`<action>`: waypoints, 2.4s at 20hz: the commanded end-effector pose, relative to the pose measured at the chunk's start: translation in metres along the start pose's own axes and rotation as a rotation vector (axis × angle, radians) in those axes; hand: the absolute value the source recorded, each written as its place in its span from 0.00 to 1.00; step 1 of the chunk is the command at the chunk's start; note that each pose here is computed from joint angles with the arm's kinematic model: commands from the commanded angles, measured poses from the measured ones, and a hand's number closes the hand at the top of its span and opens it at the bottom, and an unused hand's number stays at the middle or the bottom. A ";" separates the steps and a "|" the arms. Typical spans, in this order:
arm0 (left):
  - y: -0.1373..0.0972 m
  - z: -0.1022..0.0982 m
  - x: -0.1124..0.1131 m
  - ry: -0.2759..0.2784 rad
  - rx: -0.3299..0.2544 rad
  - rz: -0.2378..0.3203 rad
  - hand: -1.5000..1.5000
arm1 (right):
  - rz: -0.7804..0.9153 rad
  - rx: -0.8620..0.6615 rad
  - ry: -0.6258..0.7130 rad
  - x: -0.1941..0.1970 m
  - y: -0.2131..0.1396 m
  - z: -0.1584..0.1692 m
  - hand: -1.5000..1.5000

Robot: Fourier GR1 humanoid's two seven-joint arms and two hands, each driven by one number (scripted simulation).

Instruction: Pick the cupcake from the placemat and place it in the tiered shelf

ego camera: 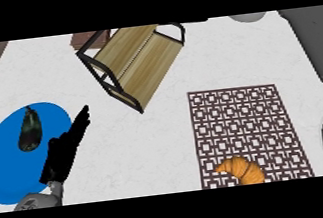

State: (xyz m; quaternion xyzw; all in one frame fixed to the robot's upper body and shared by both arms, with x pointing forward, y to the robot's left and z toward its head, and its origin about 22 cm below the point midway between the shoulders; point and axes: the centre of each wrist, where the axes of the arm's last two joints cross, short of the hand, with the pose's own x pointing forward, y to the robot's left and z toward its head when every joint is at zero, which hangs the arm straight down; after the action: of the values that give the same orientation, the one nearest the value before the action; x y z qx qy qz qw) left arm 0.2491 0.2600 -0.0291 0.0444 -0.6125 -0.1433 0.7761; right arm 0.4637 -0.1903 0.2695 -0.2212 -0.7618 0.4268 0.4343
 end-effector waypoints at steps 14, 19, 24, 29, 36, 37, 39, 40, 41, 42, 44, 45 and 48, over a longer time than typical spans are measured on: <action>-0.012 -0.002 0.007 -0.034 -0.069 -0.020 0.50 | 0.082 0.085 -0.035 0.053 0.070 -0.051 1.00; -0.018 -0.001 0.007 -0.052 -0.075 -0.029 0.50 | 0.095 0.148 -0.006 0.053 0.086 -0.051 1.00; -0.010 -0.013 0.020 -0.065 -0.075 -0.032 0.50 | -0.129 0.224 0.009 0.057 0.101 -0.052 1.00; -0.011 -0.011 0.014 -0.059 -0.073 -0.020 0.50 | -0.576 0.333 0.157 0.047 0.145 -0.040 0.00; -0.011 -0.012 0.014 -0.057 -0.070 -0.022 0.50 | -0.859 0.177 0.114 0.054 0.110 -0.050 0.00; -0.009 -0.016 0.010 -0.056 -0.055 -0.029 0.50 | -0.873 0.116 0.121 0.049 0.114 -0.048 0.00; -0.017 -0.017 0.021 -0.055 -0.061 -0.024 0.50 | -0.901 -0.003 0.129 0.034 0.104 -0.043 0.00; -0.003 -0.015 0.010 -0.047 -0.065 -0.028 0.50 | -0.915 -0.047 0.141 0.039 0.091 -0.047 0.00; -0.015 -0.019 0.020 -0.070 -0.048 -0.005 0.50 | -0.932 -0.112 0.161 0.033 0.083 -0.045 0.00; -0.014 -0.016 0.014 -0.043 -0.062 -0.033 0.50 | -0.920 -0.172 0.183 0.027 0.077 -0.043 0.00; -0.019 -0.012 0.014 -0.056 -0.060 -0.019 0.50 | -0.932 -0.273 0.201 0.011 0.050 -0.036 0.00; -0.007 -0.010 0.008 -0.046 -0.048 -0.032 0.50 | -0.901 -0.315 0.230 -0.003 0.042 -0.029 0.00; -0.010 -0.011 0.012 -0.048 -0.039 -0.029 0.50 | -0.910 -0.408 0.326 -0.041 0.011 -0.005 0.00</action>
State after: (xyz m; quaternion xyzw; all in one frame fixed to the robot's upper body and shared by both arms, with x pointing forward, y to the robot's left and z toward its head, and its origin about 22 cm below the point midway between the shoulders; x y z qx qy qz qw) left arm 0.2615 0.2423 -0.0234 0.0272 -0.6285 -0.1683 0.7589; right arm 0.4887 -0.1587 0.2365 0.0274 -0.7744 0.0620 0.6290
